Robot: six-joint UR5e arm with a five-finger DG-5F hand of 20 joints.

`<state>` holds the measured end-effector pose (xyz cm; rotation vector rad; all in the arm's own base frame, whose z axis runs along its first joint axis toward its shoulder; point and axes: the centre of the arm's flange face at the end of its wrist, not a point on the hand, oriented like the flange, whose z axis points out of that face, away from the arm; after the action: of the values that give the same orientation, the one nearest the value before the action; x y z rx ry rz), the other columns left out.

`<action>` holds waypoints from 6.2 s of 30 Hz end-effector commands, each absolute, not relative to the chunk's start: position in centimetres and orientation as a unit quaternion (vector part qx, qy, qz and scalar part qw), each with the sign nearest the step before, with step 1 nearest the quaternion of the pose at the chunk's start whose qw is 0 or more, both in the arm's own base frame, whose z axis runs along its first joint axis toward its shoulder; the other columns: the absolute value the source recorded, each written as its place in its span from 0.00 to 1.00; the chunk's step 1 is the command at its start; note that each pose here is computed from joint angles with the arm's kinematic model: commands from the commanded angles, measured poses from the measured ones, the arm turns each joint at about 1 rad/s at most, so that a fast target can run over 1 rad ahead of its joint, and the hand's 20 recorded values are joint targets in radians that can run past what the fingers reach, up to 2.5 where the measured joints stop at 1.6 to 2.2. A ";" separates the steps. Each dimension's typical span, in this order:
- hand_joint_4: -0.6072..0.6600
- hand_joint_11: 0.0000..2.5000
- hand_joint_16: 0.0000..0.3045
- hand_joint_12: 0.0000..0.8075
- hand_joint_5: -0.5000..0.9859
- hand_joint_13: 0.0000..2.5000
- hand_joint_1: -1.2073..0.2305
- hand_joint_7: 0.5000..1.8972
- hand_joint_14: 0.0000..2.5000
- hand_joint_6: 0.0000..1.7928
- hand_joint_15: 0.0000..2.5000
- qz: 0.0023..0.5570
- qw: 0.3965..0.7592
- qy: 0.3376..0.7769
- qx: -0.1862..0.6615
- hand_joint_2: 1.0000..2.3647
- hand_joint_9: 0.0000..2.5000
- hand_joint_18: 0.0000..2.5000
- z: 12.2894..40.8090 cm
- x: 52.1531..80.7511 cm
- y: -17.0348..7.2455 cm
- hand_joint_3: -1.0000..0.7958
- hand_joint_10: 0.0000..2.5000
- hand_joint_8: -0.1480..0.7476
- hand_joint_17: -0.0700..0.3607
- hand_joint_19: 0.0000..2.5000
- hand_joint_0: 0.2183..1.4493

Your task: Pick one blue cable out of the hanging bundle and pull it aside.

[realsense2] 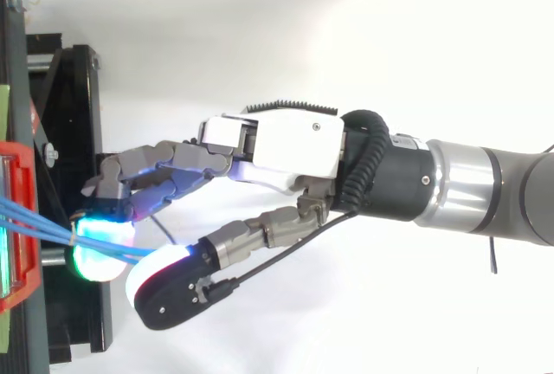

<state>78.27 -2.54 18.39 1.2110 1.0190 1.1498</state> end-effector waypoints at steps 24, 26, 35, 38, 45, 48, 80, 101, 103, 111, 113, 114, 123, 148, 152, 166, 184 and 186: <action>0.56 0.15 0.16 0.43 0.23 0.14 0.31 0.33 0.00 0.43 0.05 0.478 0.533 0.452 0.532 0.01 0.28 0.11 21.6 79.2 -3.7 0.40 0.00 0.47 0.42 0.11 0.29; 0.56 0.15 0.16 0.43 0.22 0.14 0.27 0.29 0.00 0.45 0.05 0.477 0.533 0.453 0.532 0.01 0.28 0.12 21.6 79.2 -3.7 0.39 0.01 0.47 0.42 0.11 0.31; 0.59 0.15 0.16 0.44 0.22 0.15 0.31 0.23 0.00 0.46 0.06 0.464 0.525 0.464 0.542 0.00 0.29 0.14 22.2 78.5 -4.3 0.28 0.01 0.48 0.42 0.11 0.27; 0.60 0.15 0.17 0.46 0.23 0.15 0.43 0.24 0.00 0.46 0.06 0.460 0.525 0.467 0.543 0.00 0.30 0.15 23.1 78.2 -4.4 0.28 0.01 0.50 0.44 0.12 0.23; 0.58 0.17 0.16 0.45 0.23 0.16 0.41 0.29 0.00 0.47 0.07 0.457 0.526 0.470 0.542 0.01 0.32 0.15 23.6 78.1 -4.5 0.35 0.01 0.50 0.42 0.14 0.28; 0.55 0.19 0.16 0.45 0.23 0.17 0.35 0.29 0.00 0.48 0.07 0.458 0.527 0.469 0.541 0.01 0.32 0.17 23.8 78.1 -4.4 0.39 0.01 0.50 0.42 0.13 0.30; 0.49 0.25 0.15 0.47 0.22 0.25 0.28 0.32 0.00 0.50 0.13 0.445 0.538 0.476 0.534 0.01 0.38 0.24 26.4 77.5 -5.4 0.37 0.01 0.50 0.41 0.18 0.34; 0.41 0.26 0.11 0.37 0.21 0.28 0.14 0.17 0.00 0.52 0.13 0.429 0.546 0.478 0.538 0.00 0.38 0.25 26.2 77.2 -7.5 0.28 0.01 0.37 0.34 0.12 0.25; 0.43 0.26 0.12 0.40 0.21 0.28 0.23 0.16 0.01 0.52 0.14 0.429 0.547 0.477 0.538 0.00 0.38 0.24 26.3 77.2 -7.6 0.28 0.01 0.40 0.36 0.13 0.21; 0.45 0.28 0.13 0.43 0.21 0.28 0.44 0.21 0.01 0.50 0.17 0.429 0.547 0.477 0.539 0.00 0.40 0.23 26.2 77.2 -7.7 0.28 0.01 0.46 0.38 0.18 0.25; 0.45 0.28 0.13 0.43 0.21 0.28 0.42 0.23 0.01 0.50 0.17 0.429 0.547 0.477 0.539 0.00 0.40 0.23 26.2 77.2 -7.7 0.31 0.01 0.45 0.38 0.19 0.27; 0.45 0.29 0.13 0.43 0.21 0.29 0.41 0.23 0.01 0.50 0.18 0.429 0.547 0.477 0.539 0.01 0.41 0.24 26.2 77.2 -7.7 0.34 0.01 0.46 0.38 0.20 0.28; 0.47 0.31 0.14 0.43 0.21 0.31 0.33 0.22 0.01 0.51 0.19 0.429 0.546 0.476 0.539 0.01 0.42 0.27 26.2 77.2 -7.7 0.40 0.01 0.47 0.38 0.21 0.30; 0.53 0.31 0.18 0.50 0.20 0.29 0.44 0.19 0.01 0.51 0.21 0.432 0.544 0.480 0.536 0.00 0.39 0.26 26.2 77.2 -7.6 0.28 0.01 0.51 0.44 0.22 0.21; 0.52 0.32 0.17 0.48 0.21 0.30 0.36 0.20 0.01 0.51 0.21 0.432 0.544 0.479 0.536 0.00 0.40 0.26 26.3 77.2 -7.6 0.28 0.01 0.49 0.43 0.23 0.24; 0.40 0.32 0.14 0.42 0.21 0.33 0.22 0.22 0.01 0.52 0.21 0.432 0.544 0.478 0.537 0.00 0.42 0.30 26.2 77.2 -7.6 0.31 0.01 0.44 0.39 0.22 0.41; 0.41 0.31 0.15 0.45 0.21 0.35 0.36 0.11 0.01 0.52 0.22 0.433 0.544 0.478 0.537 0.00 0.44 0.31 26.2 77.2 -7.7 0.28 0.01 0.40 0.40 0.22 0.20; 0.39 0.32 0.15 0.44 0.22 0.35 0.47 0.15 0.01 0.51 0.23 0.434 0.544 0.478 0.536 0.00 0.45 0.30 26.3 77.2 -7.6 0.28 0.01 0.40 0.40 0.23 0.21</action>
<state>77.24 -7.67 26.23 1.2737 1.1341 1.0275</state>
